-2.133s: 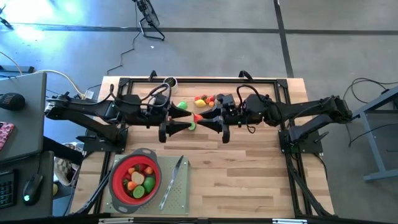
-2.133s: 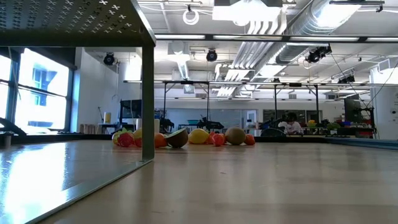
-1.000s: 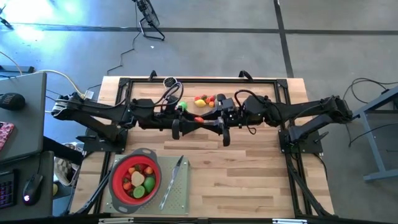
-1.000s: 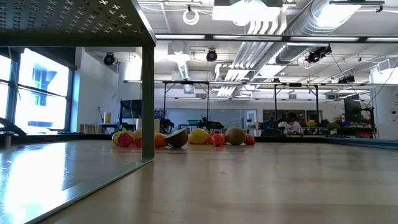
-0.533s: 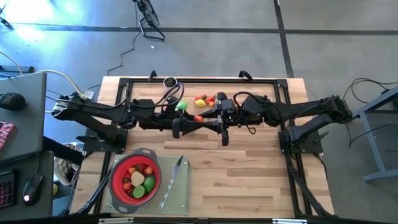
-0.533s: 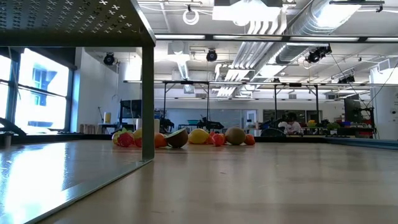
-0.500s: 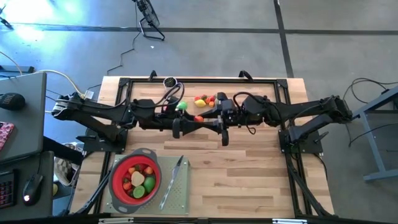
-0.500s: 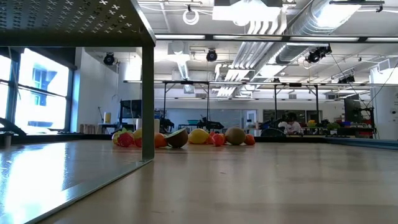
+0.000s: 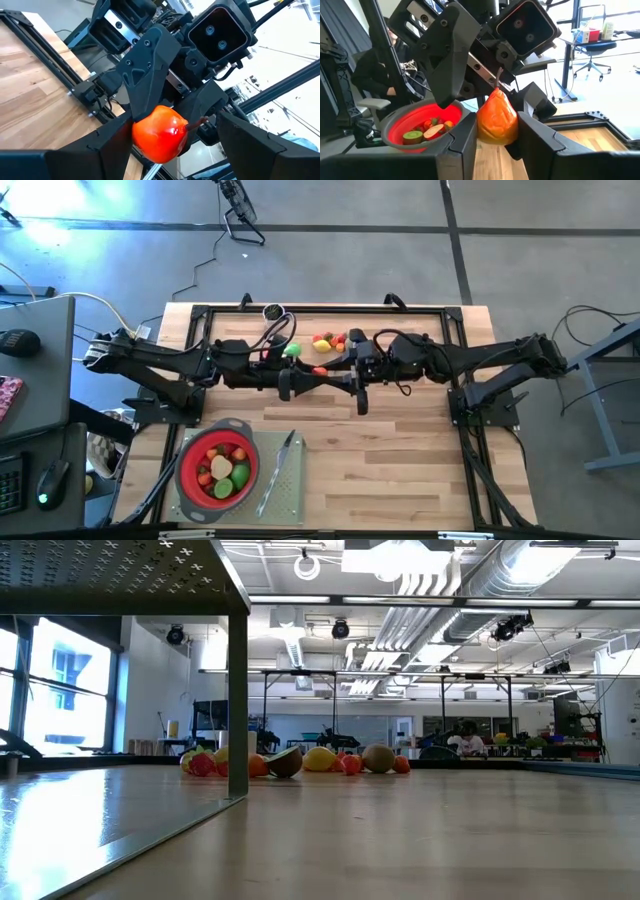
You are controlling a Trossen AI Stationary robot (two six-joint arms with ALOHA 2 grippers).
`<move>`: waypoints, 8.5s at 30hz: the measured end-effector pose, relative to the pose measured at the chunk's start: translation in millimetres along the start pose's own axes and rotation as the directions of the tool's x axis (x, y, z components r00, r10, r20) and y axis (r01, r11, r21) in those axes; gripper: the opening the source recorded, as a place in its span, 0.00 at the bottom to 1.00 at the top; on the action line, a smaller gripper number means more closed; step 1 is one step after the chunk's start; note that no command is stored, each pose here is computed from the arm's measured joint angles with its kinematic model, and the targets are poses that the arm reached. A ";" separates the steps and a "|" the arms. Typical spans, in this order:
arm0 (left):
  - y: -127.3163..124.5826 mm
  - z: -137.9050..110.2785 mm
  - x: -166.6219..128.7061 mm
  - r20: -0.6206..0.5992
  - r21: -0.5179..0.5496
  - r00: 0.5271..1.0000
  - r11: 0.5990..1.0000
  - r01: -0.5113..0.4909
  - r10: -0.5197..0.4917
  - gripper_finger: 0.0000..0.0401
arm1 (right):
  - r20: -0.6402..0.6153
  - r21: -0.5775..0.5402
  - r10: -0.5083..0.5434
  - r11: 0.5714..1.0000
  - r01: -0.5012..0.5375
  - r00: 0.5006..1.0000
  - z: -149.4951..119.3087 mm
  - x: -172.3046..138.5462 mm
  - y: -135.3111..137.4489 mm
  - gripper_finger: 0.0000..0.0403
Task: Pick & Place Fruit
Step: Put the pear into the red strainer bowl on the shelf, then put the kiwi into the red strainer bowl on the shelf
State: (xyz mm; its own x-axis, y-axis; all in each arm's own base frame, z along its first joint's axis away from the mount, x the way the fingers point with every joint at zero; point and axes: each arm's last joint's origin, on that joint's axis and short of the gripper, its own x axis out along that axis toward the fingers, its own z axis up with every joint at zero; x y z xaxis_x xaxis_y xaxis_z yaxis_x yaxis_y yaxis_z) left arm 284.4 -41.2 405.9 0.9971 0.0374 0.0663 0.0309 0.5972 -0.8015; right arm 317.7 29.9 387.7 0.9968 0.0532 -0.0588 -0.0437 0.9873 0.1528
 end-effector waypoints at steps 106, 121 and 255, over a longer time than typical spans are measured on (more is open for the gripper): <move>-42.0 -30.5 -165.7 -0.510 0.348 0.856 0.931 0.111 0.089 0.39 | 0.102 0.048 -0.102 0.994 0.097 0.990 39.9 -65.1 -0.5 0.67; -36.8 -94.2 -152.3 -0.581 0.441 0.741 0.895 -0.059 0.335 0.36 | 0.094 0.047 -0.161 0.986 0.157 0.983 38.6 -65.2 -2.5 0.67; -49.1 -16.1 -107.6 0.034 0.650 0.985 0.744 -0.152 0.171 0.23 | -0.022 0.072 -0.224 0.972 0.225 0.974 26.7 -65.3 -5.4 0.67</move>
State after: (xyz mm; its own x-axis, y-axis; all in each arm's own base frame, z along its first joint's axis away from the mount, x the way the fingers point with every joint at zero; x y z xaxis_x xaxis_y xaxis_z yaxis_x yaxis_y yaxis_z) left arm 176.8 -87.4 428.6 0.9847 0.1664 -0.0519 -0.1739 0.9599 -0.2201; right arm 254.6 17.1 417.1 0.9796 -0.1656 -0.1134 0.1863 0.9606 0.2063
